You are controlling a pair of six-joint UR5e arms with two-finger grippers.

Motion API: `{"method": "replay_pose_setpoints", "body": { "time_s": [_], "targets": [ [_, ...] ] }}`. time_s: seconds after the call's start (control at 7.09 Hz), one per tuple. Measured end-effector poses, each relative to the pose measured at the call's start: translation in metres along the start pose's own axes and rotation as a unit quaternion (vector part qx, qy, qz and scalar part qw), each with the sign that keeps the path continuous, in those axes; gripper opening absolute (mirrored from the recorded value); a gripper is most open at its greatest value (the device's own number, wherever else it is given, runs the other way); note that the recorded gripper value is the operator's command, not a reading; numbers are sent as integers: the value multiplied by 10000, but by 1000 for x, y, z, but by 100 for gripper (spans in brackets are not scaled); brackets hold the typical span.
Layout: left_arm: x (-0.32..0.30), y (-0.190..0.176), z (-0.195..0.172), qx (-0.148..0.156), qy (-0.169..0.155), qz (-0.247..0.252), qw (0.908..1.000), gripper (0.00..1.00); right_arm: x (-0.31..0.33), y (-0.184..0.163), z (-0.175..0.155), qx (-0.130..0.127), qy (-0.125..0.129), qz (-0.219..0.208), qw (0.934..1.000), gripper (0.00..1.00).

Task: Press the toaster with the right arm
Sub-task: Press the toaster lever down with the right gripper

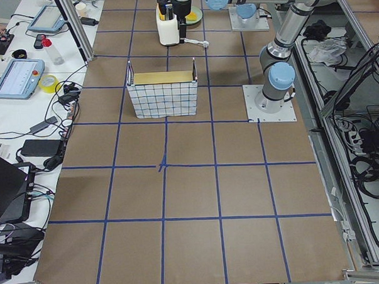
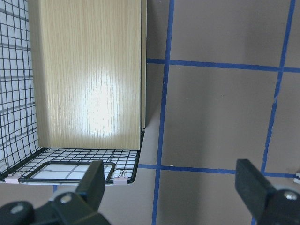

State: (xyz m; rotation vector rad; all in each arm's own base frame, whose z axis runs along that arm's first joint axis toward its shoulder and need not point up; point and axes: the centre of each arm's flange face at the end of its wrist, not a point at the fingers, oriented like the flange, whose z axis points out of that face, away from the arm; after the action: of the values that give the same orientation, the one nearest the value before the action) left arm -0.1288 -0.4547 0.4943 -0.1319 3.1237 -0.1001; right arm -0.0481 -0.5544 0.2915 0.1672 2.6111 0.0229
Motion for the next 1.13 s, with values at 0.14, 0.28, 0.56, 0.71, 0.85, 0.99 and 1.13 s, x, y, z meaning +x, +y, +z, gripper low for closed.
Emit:
{"method": "replay_pose_setpoints", "body": {
  "time_s": [0.14,0.28,0.56,0.71,0.85,0.99,1.13],
  "targets": [
    [0,0,0,0,0,0,10000,100,2,-2,1,19,15,-14,10000,0],
    [0,0,0,0,0,0,10000,100,3,-3,4,15,16,-13,10000,0],
    [0,0,0,0,0,0,10000,100,8,-3,12,37,48,-30,10000,0],
    [0,0,0,0,0,0,10000,100,10,-2,16,54,62,-42,10000,0],
    [0,0,0,0,0,0,10000,100,12,-1,19,67,68,-49,9999,0],
    [0,0,0,0,0,0,10000,100,13,-2,21,70,69,-51,9999,0],
    [0,0,0,0,2,0,10000,100,15,-2,24,64,67,-48,9999,0]
  ]
}}
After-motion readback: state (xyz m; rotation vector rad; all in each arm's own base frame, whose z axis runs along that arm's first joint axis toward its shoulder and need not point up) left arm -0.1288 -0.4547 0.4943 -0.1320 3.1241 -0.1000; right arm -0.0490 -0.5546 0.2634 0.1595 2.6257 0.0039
